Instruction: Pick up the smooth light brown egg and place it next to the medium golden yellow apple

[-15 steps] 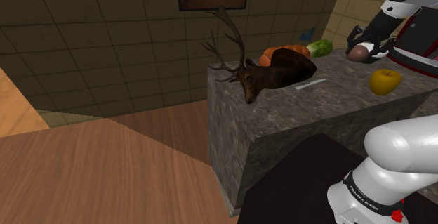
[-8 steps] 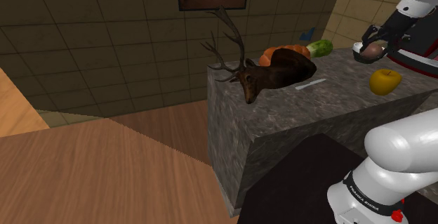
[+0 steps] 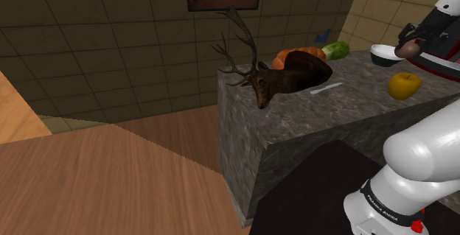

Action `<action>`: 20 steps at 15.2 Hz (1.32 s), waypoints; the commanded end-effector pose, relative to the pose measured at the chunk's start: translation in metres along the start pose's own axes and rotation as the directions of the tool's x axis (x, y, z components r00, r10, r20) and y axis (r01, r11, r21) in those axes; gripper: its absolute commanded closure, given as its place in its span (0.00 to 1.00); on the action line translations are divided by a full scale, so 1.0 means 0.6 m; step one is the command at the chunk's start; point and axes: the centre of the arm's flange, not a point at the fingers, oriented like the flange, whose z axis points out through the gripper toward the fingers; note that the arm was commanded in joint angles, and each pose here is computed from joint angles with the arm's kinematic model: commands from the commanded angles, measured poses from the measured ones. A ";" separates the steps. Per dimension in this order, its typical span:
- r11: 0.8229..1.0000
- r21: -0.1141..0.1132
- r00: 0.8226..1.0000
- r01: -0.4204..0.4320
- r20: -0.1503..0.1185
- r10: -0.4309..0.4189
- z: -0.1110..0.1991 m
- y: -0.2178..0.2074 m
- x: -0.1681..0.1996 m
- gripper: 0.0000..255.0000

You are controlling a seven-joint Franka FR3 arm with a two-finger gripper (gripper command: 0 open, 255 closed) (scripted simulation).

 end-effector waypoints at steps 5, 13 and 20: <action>1.000 0.000 1.000 0.003 -0.002 -0.003 0.001 0.099 0.088 1.00; 1.000 0.000 1.000 0.003 -0.002 -0.003 0.000 0.229 0.206 1.00; 1.000 0.000 1.000 0.003 -0.002 -0.003 0.043 0.275 0.235 1.00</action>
